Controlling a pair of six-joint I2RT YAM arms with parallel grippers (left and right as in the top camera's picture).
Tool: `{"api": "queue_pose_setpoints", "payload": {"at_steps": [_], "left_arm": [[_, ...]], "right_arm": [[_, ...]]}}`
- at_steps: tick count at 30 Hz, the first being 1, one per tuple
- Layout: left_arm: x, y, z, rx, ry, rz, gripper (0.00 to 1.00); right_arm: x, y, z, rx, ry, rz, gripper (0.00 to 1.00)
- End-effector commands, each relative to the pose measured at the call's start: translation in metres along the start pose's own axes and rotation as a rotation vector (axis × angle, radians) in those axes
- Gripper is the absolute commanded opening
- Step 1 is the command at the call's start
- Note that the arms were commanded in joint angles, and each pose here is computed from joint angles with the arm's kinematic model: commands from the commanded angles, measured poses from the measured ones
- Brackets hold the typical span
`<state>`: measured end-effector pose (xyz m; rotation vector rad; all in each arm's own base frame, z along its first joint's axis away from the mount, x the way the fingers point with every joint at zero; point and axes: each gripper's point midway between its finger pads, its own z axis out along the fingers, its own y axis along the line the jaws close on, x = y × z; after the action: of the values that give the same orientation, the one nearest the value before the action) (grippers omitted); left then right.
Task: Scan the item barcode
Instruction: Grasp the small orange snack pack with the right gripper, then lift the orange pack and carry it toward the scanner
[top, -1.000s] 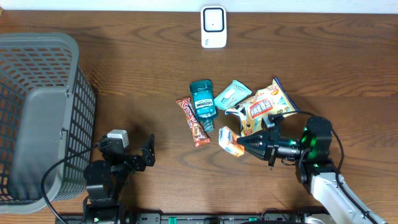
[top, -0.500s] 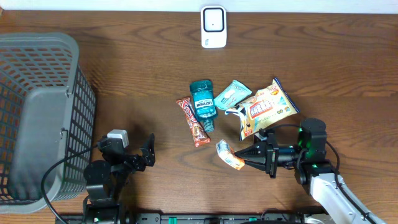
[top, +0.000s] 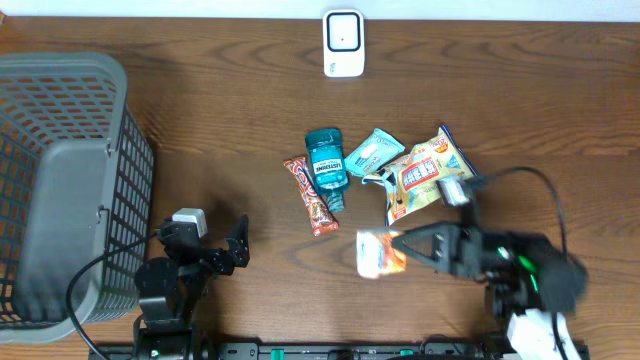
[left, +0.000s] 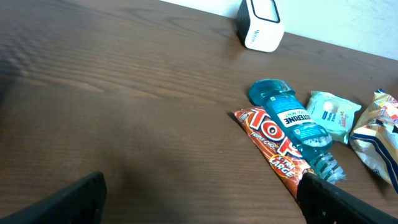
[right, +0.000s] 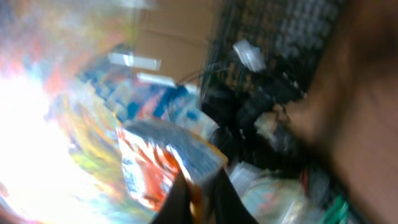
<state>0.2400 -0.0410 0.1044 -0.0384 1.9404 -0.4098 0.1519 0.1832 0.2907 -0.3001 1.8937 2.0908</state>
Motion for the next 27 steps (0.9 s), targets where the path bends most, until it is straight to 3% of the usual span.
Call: {"api": "queue_pose_setpoints", "payload": {"at_steps": [1, 4, 8, 11, 16, 27], "left_arm": [[0.016, 0.003, 0.002, -0.006, 0.049, -0.024, 0.98], [0.016, 0.003, 0.002, -0.006, 0.049, -0.024, 0.98], [0.016, 0.003, 0.002, -0.006, 0.049, -0.024, 0.98], [0.016, 0.003, 0.002, -0.005, 0.049, -0.024, 0.98], [0.016, 0.003, 0.002, -0.006, 0.049, -0.024, 0.98], [0.016, 0.003, 0.002, -0.005, 0.049, -0.024, 0.98]], "right_arm": [[0.0, 0.053, -0.003, -0.117, -0.128, -0.388, 0.02], [0.011, 0.067, -0.004, -0.128, -0.141, -0.746, 0.01], [0.003, 0.058, -0.004, -0.087, -0.162, -0.923, 0.01], [-0.025, 0.032, -0.005, 0.0, -0.239, -0.854, 0.01], [-0.077, -0.05, -0.023, 0.311, -0.424, -0.673, 0.01], [-0.151, -0.09, -0.077, 0.673, -0.844, -0.627, 0.01]]}}
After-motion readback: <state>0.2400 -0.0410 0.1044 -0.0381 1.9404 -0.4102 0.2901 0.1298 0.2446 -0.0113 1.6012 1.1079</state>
